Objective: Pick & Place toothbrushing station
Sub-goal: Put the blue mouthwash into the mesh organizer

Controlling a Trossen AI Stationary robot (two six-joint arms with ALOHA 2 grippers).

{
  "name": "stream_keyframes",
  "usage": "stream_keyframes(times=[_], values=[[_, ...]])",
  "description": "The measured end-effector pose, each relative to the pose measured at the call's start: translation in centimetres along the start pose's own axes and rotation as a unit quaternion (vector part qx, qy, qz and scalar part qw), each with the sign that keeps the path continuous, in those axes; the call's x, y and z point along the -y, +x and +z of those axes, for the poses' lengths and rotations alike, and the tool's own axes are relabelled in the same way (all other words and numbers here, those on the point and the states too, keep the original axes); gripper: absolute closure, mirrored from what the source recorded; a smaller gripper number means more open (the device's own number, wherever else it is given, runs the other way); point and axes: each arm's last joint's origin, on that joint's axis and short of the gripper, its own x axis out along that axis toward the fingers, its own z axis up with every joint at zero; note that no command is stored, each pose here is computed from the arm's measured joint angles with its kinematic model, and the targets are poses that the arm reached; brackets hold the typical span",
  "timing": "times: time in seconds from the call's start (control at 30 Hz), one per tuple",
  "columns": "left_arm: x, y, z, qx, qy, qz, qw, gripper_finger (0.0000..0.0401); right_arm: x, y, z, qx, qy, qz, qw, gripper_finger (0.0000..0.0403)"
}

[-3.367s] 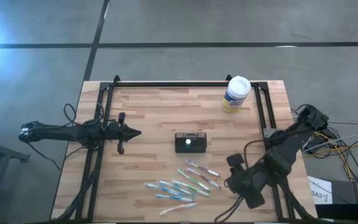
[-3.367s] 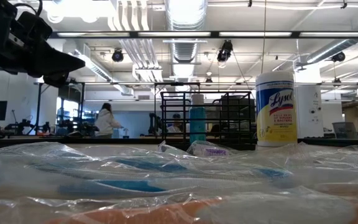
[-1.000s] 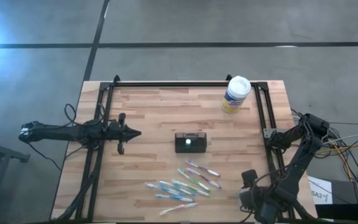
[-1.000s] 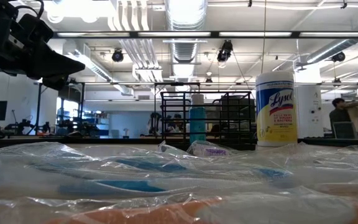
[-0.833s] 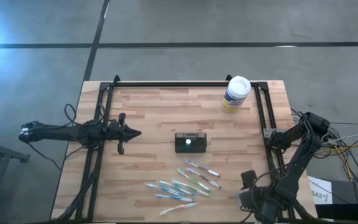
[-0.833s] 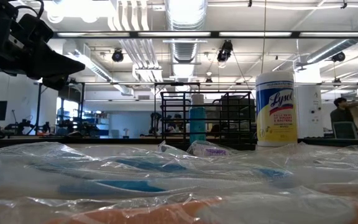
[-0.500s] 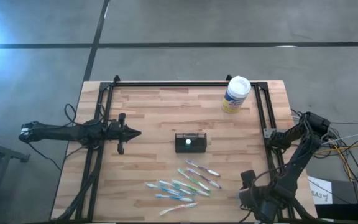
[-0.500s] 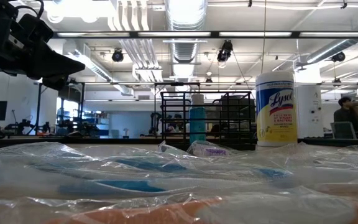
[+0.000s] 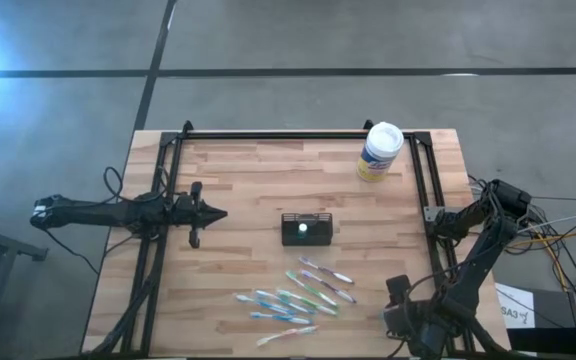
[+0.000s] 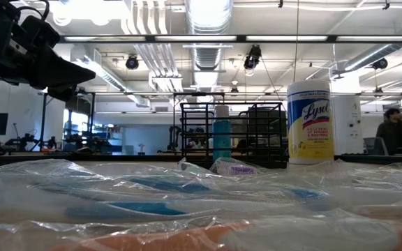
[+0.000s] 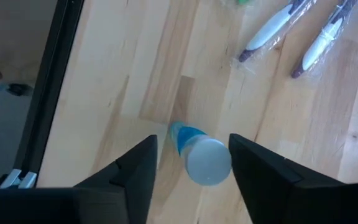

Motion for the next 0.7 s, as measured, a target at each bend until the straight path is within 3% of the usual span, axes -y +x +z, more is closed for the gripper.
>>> stream_keyframes(times=[0.33,0.5,0.7], values=[[0.0,0.0,-0.1,-0.003,0.001,0.000,1.000,0.0384,0.2,0.4,-0.4,-0.005,-0.002,-0.004,1.000,0.0311],[0.0,0.0,-0.1,-0.004,0.001,0.000,1.000,0.0386,0.3,-0.1,-0.3,-0.002,0.000,0.003,1.000,0.0314],[0.0,0.0,-0.2,-0.004,-0.002,0.001,1.000,0.0394,0.8,-2.3,1.0,0.054,0.017,0.002,0.998,0.0314]])
